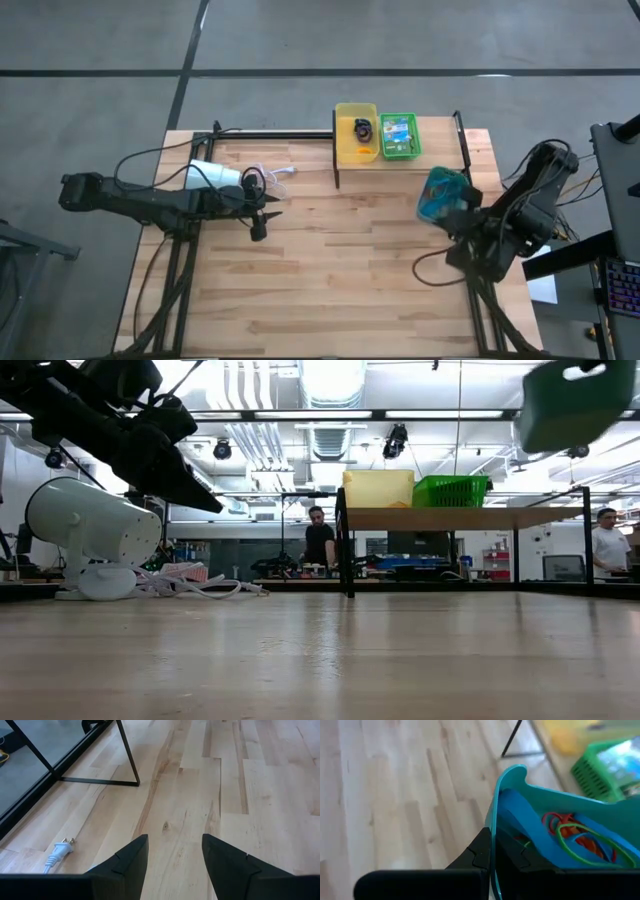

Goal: Pick & Place Office Desk Supplies
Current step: Put the blue bin on the shelf, then return to Home Position

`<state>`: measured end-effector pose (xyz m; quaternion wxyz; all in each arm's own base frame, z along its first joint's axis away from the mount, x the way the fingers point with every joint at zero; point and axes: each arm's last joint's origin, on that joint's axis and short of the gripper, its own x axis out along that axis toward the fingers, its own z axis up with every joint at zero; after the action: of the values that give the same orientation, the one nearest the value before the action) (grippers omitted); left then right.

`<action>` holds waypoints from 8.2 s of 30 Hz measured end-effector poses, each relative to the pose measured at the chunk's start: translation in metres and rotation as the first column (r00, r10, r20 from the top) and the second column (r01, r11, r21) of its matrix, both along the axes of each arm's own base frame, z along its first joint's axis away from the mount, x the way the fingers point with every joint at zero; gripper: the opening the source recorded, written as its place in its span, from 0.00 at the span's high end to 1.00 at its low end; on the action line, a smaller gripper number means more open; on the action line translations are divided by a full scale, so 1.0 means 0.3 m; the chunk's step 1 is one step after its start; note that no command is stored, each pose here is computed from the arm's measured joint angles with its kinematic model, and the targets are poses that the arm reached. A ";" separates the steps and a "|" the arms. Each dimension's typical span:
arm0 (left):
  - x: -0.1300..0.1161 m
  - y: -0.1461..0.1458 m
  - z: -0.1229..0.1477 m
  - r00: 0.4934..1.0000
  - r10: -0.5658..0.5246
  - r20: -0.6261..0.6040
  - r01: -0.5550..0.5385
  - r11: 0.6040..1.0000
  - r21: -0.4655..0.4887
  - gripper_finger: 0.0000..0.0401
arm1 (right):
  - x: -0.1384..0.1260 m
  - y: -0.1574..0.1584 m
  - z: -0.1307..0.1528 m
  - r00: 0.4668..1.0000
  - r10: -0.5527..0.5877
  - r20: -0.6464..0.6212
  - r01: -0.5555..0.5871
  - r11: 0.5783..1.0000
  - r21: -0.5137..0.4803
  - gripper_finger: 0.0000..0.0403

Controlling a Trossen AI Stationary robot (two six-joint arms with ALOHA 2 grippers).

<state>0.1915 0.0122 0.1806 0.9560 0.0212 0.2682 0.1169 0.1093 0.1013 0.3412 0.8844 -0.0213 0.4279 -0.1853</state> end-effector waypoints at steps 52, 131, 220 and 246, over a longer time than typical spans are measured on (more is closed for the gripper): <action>0.000 0.000 0.000 1.000 0.000 0.000 0.000 1.000 0.000 0.53 | 0.185 -0.370 0.051 0.979 0.196 0.049 -0.193 0.980 -0.058 0.98; 0.000 0.000 0.000 1.000 0.000 0.000 0.000 1.000 0.000 0.53 | -0.066 -0.722 -0.045 0.984 0.020 -0.178 -0.024 0.999 -0.020 0.98; 0.000 0.000 0.000 1.000 0.000 0.000 0.000 1.000 0.000 0.53 | -0.189 -0.640 0.007 0.948 0.231 0.218 -0.191 0.963 -0.191 0.67; 0.000 0.000 0.000 1.000 0.000 0.000 0.000 1.000 0.000 0.53 | -0.089 -0.612 -0.056 0.689 0.444 0.573 -0.525 0.850 -0.028 0.82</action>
<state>0.1915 0.0122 0.1806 0.9560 0.0212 0.2681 0.1169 0.0827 -0.0823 0.3245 0.9860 -0.0171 0.1405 0.0877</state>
